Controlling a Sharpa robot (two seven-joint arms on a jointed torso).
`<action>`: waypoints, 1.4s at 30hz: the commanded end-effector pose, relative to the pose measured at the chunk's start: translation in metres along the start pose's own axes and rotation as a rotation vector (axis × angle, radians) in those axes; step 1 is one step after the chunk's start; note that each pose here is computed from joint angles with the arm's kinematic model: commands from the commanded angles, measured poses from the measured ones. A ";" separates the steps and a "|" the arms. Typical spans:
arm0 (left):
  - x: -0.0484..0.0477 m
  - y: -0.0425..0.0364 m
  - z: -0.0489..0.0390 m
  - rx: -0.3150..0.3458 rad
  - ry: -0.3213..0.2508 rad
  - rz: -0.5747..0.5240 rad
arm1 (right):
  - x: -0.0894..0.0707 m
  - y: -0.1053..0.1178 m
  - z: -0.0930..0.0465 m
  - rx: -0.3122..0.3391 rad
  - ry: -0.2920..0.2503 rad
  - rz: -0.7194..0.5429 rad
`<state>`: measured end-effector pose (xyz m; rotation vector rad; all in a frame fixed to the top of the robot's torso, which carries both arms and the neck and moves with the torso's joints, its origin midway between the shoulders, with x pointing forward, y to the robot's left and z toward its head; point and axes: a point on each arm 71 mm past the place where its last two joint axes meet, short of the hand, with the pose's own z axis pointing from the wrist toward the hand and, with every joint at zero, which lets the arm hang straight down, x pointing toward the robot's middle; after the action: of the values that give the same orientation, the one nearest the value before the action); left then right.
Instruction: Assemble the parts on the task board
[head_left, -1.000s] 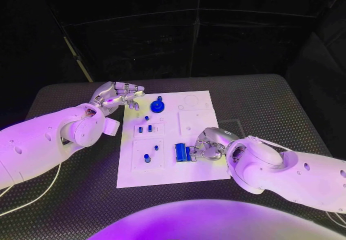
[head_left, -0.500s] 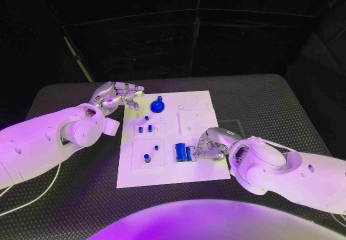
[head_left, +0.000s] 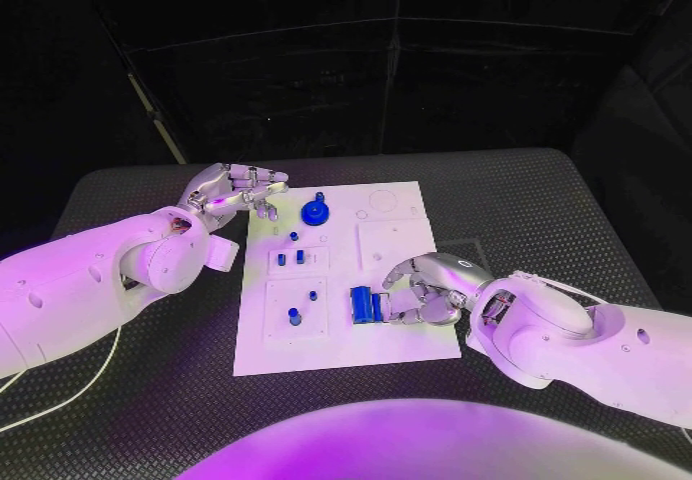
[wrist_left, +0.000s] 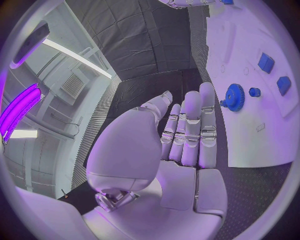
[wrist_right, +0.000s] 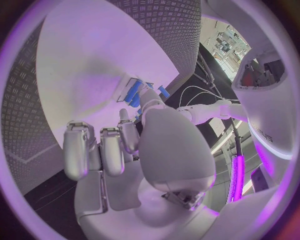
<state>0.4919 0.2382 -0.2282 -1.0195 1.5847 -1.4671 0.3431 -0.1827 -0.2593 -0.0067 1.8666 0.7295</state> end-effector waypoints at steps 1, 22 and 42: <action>0.0007 -0.0015 0.0003 0.006 0.007 -0.002 | 0.000 0.009 0.001 -0.138 -0.011 -0.060; 0.0011 -0.0015 0.0004 0.006 0.010 -0.003 | 0.007 0.009 0.014 -0.088 -0.027 -0.147; 0.0020 -0.0009 0.0016 0.005 0.013 -0.004 | 0.013 0.009 0.014 -0.035 -0.029 -0.189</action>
<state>0.4924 0.2372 -0.2286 -1.0197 1.5860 -1.4679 0.3463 -0.1645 -0.2694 -0.1775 1.7977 0.6563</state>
